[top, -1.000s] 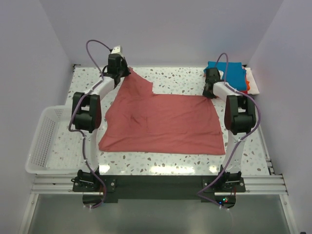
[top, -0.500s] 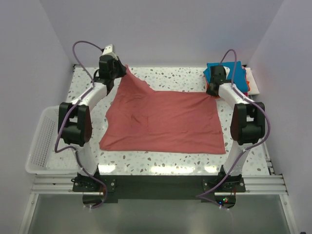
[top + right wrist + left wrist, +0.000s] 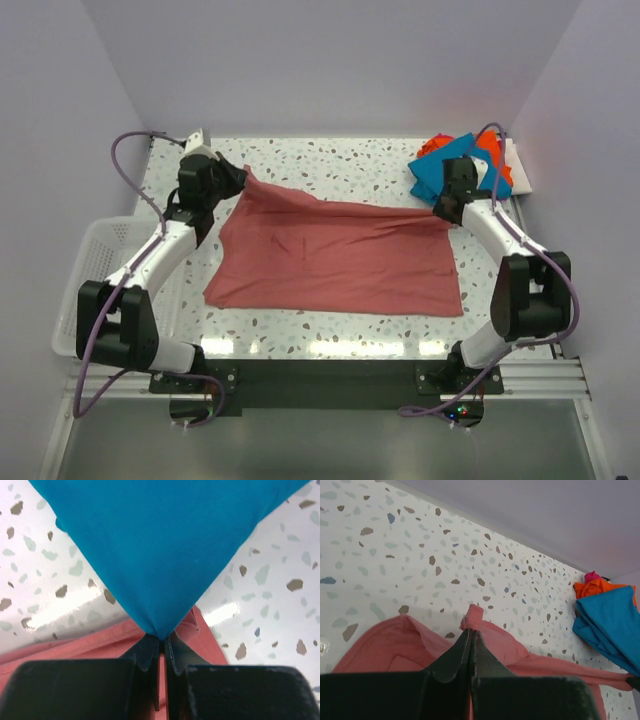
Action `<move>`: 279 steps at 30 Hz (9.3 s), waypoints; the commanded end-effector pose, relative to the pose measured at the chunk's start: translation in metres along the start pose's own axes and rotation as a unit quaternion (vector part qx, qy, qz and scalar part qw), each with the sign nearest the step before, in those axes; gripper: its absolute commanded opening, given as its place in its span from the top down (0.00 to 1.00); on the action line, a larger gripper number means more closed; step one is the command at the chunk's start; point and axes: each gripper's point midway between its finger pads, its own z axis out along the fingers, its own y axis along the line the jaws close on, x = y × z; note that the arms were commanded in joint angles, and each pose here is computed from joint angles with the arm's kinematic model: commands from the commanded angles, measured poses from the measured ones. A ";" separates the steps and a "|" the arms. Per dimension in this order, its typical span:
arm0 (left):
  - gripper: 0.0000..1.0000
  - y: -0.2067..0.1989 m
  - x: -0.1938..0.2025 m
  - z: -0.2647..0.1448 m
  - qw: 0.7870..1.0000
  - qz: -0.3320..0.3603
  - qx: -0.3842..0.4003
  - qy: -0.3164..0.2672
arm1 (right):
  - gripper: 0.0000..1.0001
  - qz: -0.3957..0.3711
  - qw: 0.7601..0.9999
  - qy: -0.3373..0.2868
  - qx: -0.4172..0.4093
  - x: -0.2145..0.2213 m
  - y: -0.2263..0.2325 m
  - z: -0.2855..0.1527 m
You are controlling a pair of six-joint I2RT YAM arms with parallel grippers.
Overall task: Fold and stack the t-shirts
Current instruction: Fold the tshirt
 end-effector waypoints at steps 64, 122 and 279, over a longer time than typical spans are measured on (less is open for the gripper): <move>0.79 0.073 0.185 -0.161 0.964 -0.079 -0.067 0.245 | 0.15 0.093 0.992 -0.067 -0.044 -0.124 -0.009 0.062; 0.61 0.051 0.172 -0.128 0.963 -0.044 -0.015 0.266 | 1.00 0.053 0.980 -0.152 0.115 -0.202 -0.038 0.149; 1.00 -0.034 0.214 -0.076 0.942 0.088 -0.043 0.320 | 0.99 0.062 0.996 0.033 -0.053 0.082 -0.036 -0.031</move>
